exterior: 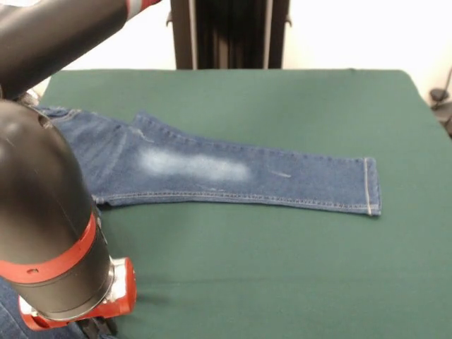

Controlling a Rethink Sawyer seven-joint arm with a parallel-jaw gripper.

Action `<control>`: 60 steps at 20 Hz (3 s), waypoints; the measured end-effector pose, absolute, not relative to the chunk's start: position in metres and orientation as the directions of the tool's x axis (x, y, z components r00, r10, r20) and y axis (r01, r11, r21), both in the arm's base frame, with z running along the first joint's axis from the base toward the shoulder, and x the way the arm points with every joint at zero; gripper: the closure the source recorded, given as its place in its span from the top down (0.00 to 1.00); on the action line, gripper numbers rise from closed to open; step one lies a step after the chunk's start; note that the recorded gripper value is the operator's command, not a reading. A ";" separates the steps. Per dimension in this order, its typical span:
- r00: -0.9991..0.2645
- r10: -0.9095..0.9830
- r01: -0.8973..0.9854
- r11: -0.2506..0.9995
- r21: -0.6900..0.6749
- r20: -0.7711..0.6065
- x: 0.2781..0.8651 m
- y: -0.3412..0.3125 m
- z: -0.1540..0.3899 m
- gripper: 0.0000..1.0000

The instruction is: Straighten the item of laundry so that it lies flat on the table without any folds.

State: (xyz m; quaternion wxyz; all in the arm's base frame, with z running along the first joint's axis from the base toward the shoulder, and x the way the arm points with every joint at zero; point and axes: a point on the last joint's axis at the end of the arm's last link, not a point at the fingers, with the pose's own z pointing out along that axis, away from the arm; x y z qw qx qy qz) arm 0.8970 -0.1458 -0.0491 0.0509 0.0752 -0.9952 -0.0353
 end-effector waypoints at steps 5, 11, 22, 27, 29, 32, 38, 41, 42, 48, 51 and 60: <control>-0.981 -0.148 -0.139 0.987 0.079 0.123 0.899 -0.145 -0.050 0.00; -0.990 -0.130 -0.119 0.978 0.174 0.057 0.899 -0.156 -0.050 0.00; -0.969 0.011 -0.098 0.900 0.425 -0.247 0.896 -0.187 -0.062 0.00; -0.956 0.054 -0.090 0.880 0.467 -0.287 0.894 -0.189 -0.066 0.00; -0.953 0.064 -0.088 0.876 0.474 -0.297 0.894 -0.188 -0.066 0.00; -0.950 0.071 -0.088 0.873 0.480 -0.303 0.894 -0.187 -0.067 0.00; -0.946 0.072 -0.098 0.865 0.492 -0.315 0.892 -0.186 -0.068 0.00; -0.942 0.078 -0.103 0.858 0.504 -0.326 0.891 -0.184 -0.069 0.00; -0.941 0.078 -0.107 0.856 0.506 -0.330 0.891 -0.182 -0.069 0.00; -0.939 0.067 -0.126 0.845 0.519 -0.337 0.887 -0.174 -0.071 0.00; -0.938 0.060 -0.137 0.840 0.526 -0.341 0.885 -0.169 -0.072 0.00; -0.941 0.008 -0.173 0.848 0.501 -0.338 0.882 -0.156 -0.069 0.00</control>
